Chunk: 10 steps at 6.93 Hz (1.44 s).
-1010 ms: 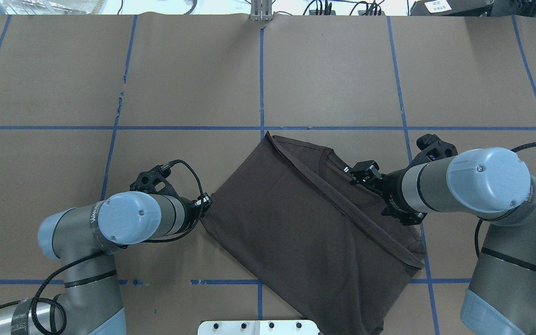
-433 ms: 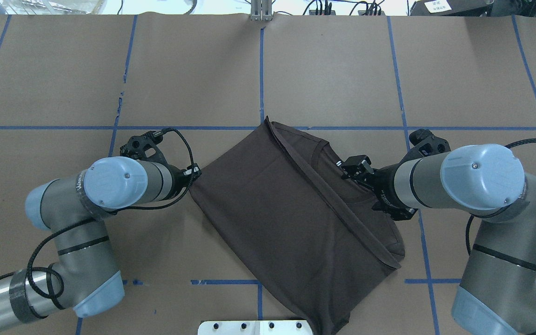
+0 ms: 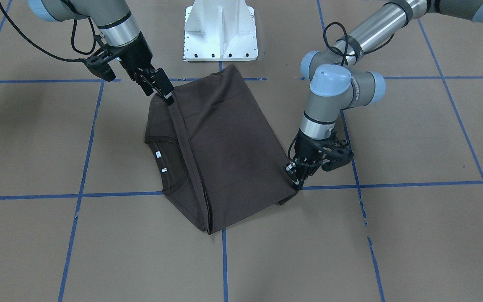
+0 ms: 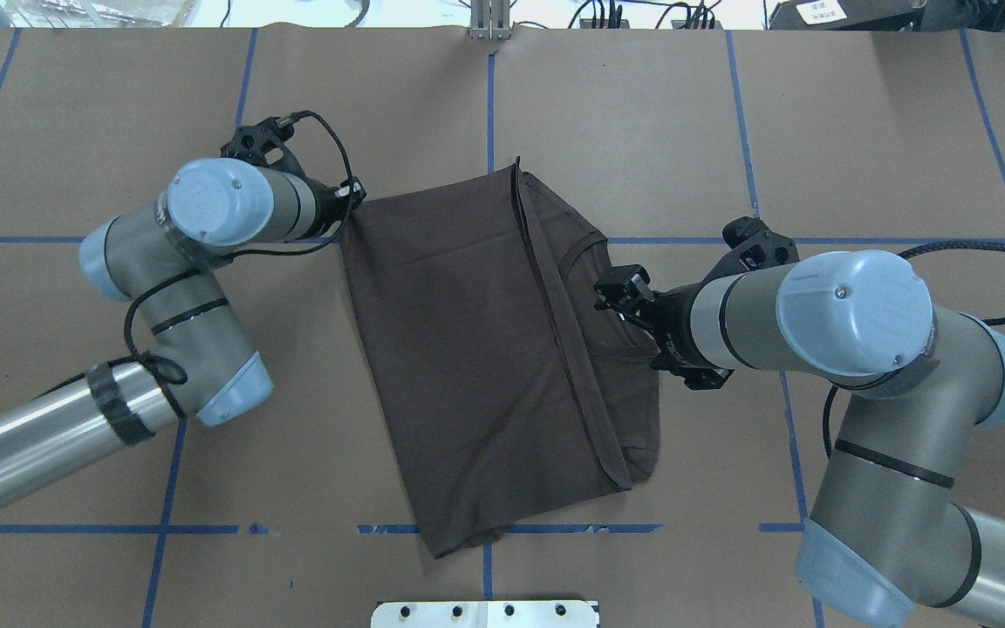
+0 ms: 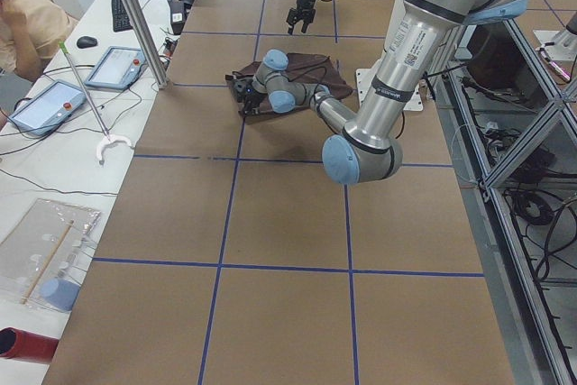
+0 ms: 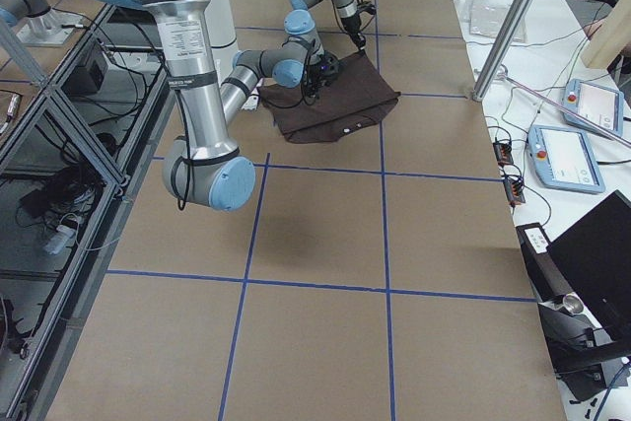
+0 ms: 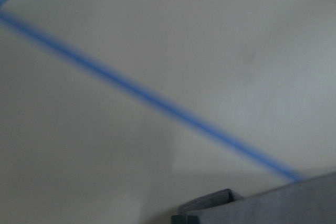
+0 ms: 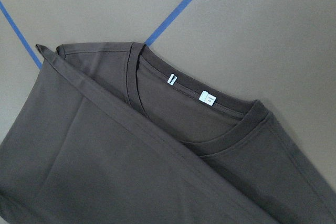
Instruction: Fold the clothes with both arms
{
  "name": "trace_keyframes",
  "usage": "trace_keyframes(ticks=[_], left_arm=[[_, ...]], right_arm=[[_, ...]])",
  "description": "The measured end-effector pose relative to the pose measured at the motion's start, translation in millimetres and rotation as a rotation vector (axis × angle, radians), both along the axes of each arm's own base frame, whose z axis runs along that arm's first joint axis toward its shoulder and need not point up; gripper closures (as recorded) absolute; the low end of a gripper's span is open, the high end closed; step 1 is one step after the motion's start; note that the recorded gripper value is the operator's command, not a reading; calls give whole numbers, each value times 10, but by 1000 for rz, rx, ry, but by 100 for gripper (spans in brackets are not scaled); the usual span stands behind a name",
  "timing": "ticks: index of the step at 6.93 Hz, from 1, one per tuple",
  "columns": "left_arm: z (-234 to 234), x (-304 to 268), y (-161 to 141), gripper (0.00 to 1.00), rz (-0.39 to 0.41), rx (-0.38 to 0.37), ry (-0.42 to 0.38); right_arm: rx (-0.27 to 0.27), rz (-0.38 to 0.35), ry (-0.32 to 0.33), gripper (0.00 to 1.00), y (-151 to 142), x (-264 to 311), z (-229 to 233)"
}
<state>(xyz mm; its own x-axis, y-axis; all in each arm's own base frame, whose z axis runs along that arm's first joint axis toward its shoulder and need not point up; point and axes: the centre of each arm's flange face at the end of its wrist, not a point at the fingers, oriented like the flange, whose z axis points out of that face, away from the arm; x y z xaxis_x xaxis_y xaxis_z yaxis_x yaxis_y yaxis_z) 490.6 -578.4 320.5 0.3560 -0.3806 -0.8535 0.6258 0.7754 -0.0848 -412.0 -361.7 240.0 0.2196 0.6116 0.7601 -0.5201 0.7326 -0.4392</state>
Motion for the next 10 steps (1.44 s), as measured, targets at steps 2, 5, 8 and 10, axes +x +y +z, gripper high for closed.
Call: trace_keyframes(ticks=[2,5,8,10], left_arm=[[-283,129,-771,49,-28,26,37],[-366,-72,-682,43,-12,78,118],[-334,-614,-150,44,66,109,211],[-331,-667,-105,44,72,111,217]], right_arm=[[31,41,-1,0,-56,-35,-91],[82,36,78,0,-366,-606,-121],[262,-185,294,0,-516,-1299,13],[370,-378,447,0,-381,-1624,-102]])
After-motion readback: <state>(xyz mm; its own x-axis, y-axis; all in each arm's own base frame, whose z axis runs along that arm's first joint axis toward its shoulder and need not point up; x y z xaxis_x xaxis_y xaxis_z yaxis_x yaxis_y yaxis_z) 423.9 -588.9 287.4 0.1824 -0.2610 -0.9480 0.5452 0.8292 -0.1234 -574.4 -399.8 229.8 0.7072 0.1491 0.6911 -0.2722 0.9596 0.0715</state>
